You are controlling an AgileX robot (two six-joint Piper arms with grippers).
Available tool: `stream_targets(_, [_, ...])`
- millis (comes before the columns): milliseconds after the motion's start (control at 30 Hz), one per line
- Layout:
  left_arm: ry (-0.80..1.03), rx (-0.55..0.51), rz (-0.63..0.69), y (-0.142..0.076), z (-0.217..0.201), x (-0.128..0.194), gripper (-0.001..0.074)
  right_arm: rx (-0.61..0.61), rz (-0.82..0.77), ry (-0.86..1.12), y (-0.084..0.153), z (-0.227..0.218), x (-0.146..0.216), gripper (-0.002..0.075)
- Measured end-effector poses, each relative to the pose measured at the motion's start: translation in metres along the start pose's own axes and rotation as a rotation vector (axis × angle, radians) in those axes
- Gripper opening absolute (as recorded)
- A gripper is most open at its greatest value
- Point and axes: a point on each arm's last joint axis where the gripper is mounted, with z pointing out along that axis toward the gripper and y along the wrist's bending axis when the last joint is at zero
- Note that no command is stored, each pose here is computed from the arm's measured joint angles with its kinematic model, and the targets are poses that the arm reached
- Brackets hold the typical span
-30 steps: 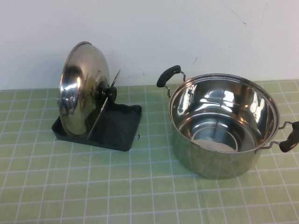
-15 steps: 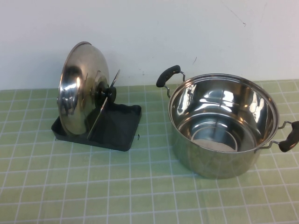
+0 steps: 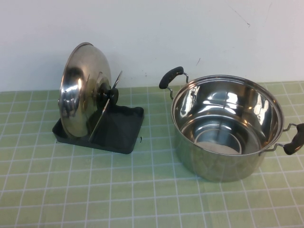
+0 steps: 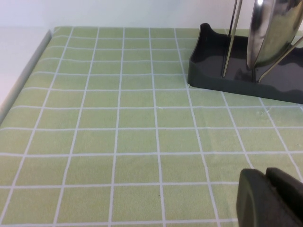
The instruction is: Put pot lid on rack
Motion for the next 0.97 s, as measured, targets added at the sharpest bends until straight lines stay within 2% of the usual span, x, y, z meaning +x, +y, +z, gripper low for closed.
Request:
stream_targets(300, [0.000, 0.000, 0.000, 0.0000, 0.0000, 0.0000, -0.0001, 0.040, 0.001, 0.007, -0.0028, -0.0001, 0.0005, -0.0001])
stream_targets(567, [0.000, 0.000, 0.000, 0.0000, 0.0000, 0.0000, -0.0001, -0.010, -0.007, 0.001, -0.0002, 0.0000, 0.0004, -0.0001])
stream_targets(967, [0.000, 0.000, 0.000, 0.0000, 0.0000, 0.0000, -0.0001, 0.007, 0.070, 0.009, -0.0011, 0.0000, 0.0009, -0.0001])
